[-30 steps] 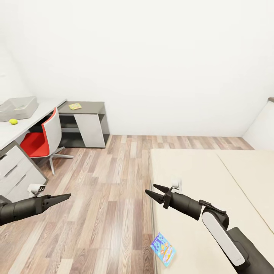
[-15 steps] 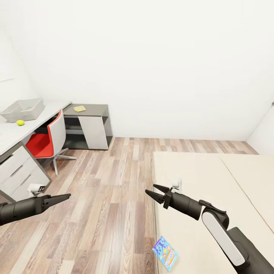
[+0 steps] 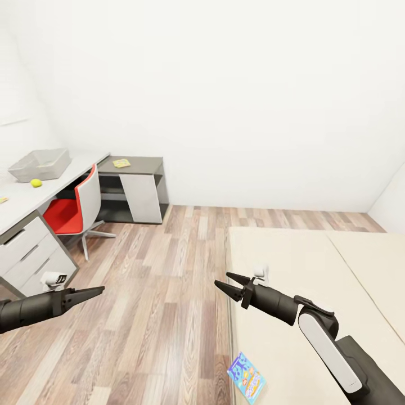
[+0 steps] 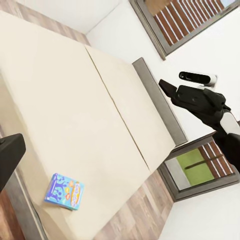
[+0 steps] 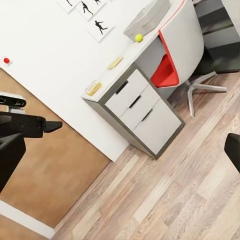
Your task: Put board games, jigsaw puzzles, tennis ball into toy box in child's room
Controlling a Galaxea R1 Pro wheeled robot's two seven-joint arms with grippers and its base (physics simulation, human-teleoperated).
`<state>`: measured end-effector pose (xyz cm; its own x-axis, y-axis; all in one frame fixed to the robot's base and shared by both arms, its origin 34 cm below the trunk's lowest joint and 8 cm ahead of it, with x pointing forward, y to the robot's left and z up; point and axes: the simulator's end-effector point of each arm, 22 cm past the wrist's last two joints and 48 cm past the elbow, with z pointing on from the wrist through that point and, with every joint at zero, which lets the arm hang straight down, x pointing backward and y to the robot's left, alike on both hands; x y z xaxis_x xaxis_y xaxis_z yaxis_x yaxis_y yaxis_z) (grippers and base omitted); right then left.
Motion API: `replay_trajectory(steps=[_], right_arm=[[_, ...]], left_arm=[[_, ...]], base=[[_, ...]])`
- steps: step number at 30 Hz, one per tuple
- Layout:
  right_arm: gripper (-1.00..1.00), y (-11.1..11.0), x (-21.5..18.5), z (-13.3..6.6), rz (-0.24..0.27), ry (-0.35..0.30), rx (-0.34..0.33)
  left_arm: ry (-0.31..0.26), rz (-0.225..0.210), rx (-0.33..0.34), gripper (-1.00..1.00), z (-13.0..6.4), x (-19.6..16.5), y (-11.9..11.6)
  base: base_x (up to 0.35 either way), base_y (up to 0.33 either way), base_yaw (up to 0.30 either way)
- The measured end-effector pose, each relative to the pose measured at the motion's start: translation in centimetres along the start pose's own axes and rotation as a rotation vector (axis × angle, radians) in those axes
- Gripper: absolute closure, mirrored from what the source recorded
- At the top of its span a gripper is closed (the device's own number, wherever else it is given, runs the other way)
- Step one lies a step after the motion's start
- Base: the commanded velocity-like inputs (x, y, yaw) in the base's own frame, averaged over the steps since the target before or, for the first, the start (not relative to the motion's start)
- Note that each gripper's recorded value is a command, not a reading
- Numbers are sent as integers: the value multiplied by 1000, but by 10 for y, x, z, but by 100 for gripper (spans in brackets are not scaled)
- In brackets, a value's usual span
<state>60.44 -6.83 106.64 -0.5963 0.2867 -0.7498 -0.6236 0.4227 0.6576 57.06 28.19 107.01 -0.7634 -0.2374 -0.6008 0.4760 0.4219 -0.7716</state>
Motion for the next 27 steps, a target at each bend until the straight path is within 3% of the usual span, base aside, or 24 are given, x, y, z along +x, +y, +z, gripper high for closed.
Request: replay_trajectory(steps=[27], right_arm=[[-100, 3, -3, -1, -7, -4, -2]], left_arm=[[-3, 6, 2, -100, -1, -2, -3]], base=[[0, 0, 1]])
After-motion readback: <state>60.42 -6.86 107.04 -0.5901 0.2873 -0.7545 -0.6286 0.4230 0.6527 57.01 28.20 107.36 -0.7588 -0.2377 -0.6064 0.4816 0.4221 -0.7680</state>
